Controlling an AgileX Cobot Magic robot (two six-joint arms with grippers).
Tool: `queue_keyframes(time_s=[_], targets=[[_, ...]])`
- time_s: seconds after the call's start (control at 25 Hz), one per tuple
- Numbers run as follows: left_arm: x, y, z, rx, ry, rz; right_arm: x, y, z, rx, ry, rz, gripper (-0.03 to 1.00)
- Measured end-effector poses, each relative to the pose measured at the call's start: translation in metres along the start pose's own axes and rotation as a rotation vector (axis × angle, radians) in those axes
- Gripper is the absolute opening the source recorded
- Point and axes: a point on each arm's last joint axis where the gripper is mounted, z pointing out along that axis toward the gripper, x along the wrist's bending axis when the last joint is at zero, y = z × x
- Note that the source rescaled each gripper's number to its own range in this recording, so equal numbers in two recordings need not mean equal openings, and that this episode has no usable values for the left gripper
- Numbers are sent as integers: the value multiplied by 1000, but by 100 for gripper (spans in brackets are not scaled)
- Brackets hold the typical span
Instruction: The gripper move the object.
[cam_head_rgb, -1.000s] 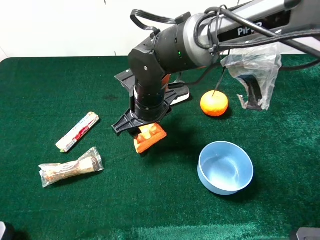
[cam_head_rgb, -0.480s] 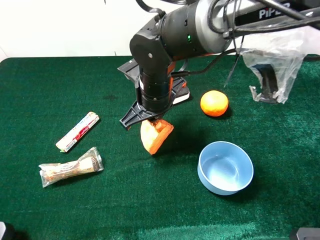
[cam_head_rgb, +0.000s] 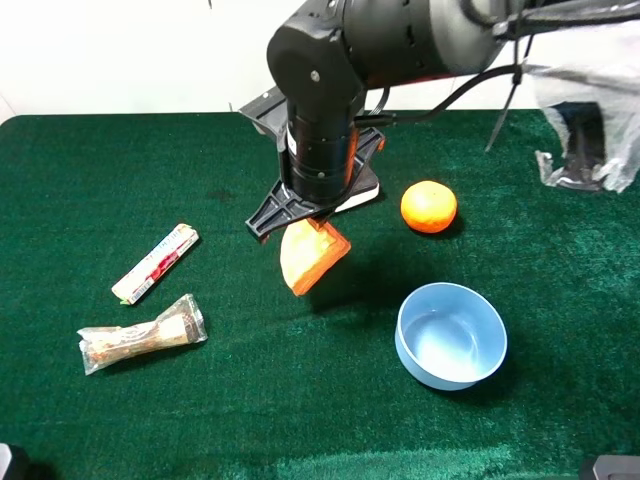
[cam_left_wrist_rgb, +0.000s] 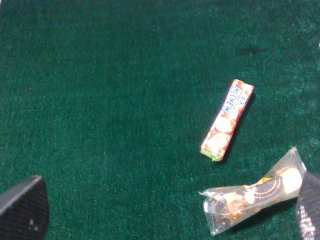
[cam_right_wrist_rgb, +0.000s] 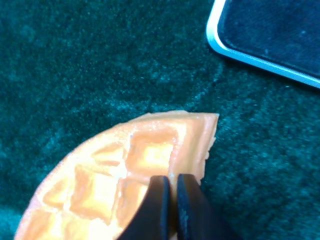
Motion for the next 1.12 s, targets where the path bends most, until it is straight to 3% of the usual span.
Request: queue_keyframes(time_s=[0.36, 0.6, 1.12], targets=[[0, 0, 0, 0, 0, 0, -13, -5, -42, -29, -35, -4, 0], [0, 0, 0, 0, 0, 0, -35, -12, -77, -50, -62, 17, 0], [0, 0, 0, 0, 0, 0, -116, -42, -125, -14, -139, 164, 0]])
